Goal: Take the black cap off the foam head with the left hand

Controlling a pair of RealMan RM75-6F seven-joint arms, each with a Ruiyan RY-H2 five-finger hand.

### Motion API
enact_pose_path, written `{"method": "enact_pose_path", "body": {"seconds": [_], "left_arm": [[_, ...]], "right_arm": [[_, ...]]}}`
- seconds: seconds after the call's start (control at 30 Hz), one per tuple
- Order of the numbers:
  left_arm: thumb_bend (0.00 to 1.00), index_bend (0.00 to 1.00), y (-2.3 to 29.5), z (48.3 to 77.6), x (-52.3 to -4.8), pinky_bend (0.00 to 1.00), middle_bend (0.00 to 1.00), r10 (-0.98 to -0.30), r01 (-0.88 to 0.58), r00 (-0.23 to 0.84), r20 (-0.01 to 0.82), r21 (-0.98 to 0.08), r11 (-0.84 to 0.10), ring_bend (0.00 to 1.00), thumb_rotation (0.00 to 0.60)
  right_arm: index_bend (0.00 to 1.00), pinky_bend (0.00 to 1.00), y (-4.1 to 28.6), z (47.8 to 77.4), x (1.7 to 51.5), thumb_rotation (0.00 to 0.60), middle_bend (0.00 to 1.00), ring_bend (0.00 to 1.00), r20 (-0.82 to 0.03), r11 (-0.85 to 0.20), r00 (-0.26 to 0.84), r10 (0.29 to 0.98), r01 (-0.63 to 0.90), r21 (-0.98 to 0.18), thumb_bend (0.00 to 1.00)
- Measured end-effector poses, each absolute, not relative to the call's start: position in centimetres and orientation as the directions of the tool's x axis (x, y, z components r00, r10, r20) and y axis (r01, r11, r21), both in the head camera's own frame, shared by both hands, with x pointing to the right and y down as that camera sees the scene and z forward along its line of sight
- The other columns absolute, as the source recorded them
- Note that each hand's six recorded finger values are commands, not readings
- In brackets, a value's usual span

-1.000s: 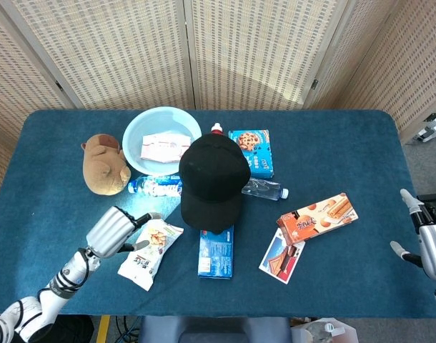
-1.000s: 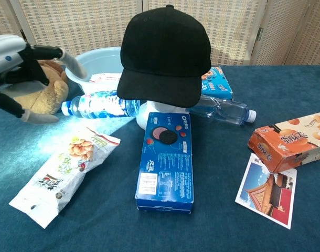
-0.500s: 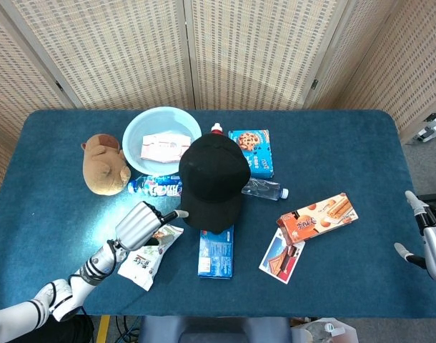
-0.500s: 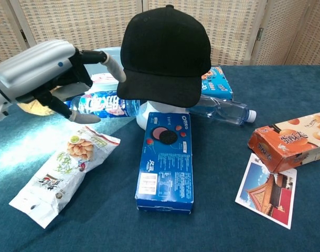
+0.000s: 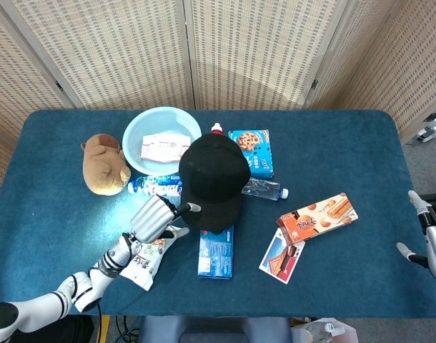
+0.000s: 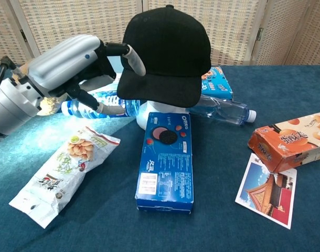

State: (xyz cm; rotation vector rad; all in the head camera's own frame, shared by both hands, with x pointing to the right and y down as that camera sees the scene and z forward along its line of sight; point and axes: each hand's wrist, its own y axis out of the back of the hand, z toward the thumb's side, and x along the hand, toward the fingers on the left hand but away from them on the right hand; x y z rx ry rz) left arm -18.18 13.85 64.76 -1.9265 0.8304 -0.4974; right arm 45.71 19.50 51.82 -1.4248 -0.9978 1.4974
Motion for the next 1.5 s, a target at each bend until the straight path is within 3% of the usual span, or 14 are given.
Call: {"method": "enact_pose_path", "body": {"seconds": [0.83,1.07,1.5], "left_arm": [[0.11,0.48,13.2,65.5,-15.6,1.0,1.0,-0.757,-0.431,0.654,-0.018,-0.831,-0.352,1.0,0.6],[0.25,0.51,13.1,65.5,-15.0,1.0,1.0,-0.754,-0.444,0.657,-0.03,-0.823,-0.354,1.0,0.6],[0.39,0.6,12.9,65.1,-14.9,1.0,1.0,-0.762,-0.47,0.646,-0.057,-0.816,-0.338,1.0,0.6]], "right_arm": [[0.09,0.33,19.8,51.5,46.5,0.6,0.23,0.22,-0.345,-0.347,-0.047,0.938,-0.043,-0.937,0.08],[0.09,0.33,19.7,51.6,46.6,0.6,0.23,0.22,-0.347,-0.349,-0.047,0.937,-0.041,-0.936,0.08],[0.09,0.33,19.8,51.7,46.8,0.6,0.23,0.22,-0.348,-0.35,-0.054,0.936,-0.039,-0.936,0.08]]}}
